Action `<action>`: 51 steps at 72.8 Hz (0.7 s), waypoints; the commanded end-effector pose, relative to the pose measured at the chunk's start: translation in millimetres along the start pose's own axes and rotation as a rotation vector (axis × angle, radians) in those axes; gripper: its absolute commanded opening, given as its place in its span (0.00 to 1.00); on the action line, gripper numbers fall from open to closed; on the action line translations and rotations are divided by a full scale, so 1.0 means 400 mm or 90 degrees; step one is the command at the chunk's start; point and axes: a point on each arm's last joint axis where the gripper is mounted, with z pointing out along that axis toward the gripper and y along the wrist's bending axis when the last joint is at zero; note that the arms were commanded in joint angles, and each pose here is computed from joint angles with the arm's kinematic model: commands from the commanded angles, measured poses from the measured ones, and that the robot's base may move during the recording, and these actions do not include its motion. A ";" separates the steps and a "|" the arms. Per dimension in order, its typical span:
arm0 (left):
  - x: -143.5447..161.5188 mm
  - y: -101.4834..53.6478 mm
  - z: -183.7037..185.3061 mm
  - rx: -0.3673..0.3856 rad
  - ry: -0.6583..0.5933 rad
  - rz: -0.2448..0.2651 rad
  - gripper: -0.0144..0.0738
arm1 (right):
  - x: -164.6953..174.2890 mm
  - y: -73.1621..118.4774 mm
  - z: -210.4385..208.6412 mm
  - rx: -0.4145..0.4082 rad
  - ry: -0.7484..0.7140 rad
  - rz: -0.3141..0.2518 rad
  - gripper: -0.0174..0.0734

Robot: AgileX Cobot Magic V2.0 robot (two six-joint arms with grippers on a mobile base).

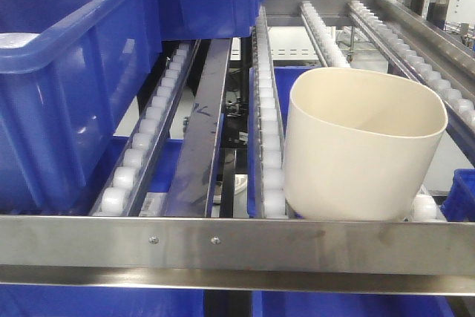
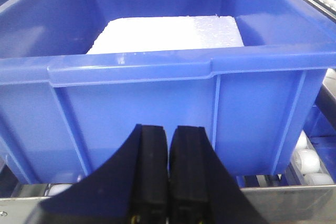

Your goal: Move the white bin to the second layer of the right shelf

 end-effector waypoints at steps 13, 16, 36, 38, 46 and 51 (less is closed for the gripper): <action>0.009 -0.001 0.003 0.002 -0.041 -0.003 0.26 | -0.027 0.005 -0.014 -0.018 -0.115 -0.008 0.25; 0.009 -0.001 0.003 0.002 -0.041 -0.003 0.26 | -0.027 0.005 -0.014 -0.018 -0.116 -0.008 0.25; 0.009 -0.001 0.003 0.002 -0.041 -0.003 0.26 | -0.027 0.005 -0.014 -0.018 -0.114 -0.008 0.25; 0.009 -0.001 0.003 0.002 -0.041 -0.003 0.26 | -0.026 0.005 -0.014 -0.018 -0.113 -0.008 0.25; 0.009 -0.001 0.003 0.002 -0.041 -0.003 0.26 | -0.026 0.005 -0.014 -0.018 -0.113 -0.008 0.25; 0.009 -0.001 0.003 0.002 -0.041 -0.003 0.26 | -0.026 0.005 -0.014 -0.018 -0.113 -0.008 0.25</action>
